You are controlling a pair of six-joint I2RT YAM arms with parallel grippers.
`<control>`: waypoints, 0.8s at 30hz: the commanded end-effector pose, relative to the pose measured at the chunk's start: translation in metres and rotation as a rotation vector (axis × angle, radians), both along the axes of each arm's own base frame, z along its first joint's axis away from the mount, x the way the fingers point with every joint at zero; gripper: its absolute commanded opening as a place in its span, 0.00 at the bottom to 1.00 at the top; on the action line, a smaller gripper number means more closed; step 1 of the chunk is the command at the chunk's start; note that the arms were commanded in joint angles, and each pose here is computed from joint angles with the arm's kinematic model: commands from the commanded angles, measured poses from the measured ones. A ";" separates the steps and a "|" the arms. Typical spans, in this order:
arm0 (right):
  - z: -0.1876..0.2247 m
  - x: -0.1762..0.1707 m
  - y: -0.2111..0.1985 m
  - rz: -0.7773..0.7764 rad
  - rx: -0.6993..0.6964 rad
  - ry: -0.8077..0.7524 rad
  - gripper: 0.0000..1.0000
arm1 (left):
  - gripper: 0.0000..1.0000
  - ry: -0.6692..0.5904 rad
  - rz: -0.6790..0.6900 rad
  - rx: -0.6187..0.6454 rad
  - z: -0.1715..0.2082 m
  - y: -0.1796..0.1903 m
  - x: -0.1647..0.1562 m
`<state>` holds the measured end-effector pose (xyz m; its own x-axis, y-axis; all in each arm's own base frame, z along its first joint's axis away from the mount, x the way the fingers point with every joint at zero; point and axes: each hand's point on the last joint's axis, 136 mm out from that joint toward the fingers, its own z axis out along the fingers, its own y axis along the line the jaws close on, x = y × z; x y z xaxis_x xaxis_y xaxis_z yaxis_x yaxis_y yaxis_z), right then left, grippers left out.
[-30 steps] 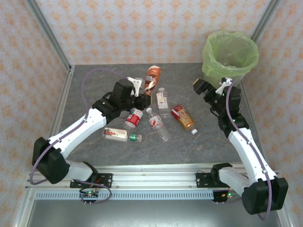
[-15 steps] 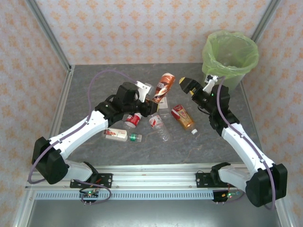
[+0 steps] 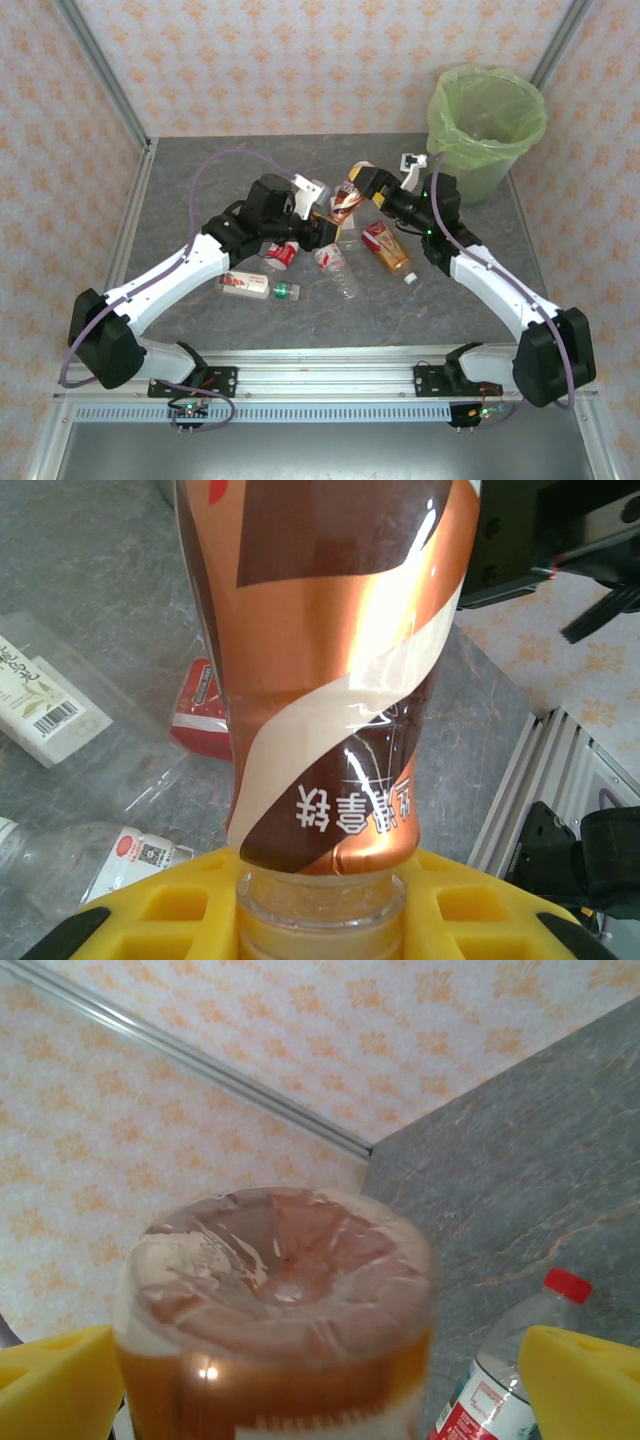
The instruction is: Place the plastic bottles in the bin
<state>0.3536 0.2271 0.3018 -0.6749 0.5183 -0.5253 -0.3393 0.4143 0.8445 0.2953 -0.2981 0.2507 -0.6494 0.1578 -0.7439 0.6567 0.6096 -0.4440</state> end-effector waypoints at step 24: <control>0.021 0.012 -0.001 -0.047 -0.053 -0.117 0.00 | 0.21 -0.032 -0.014 0.058 0.000 -0.004 0.006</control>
<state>0.3598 0.2321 0.3036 -0.6547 0.5020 -0.5652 -0.3760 0.4323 0.8196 0.2983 -0.3031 0.2435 -0.6399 0.1992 -0.7422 0.6743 0.6089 -0.4179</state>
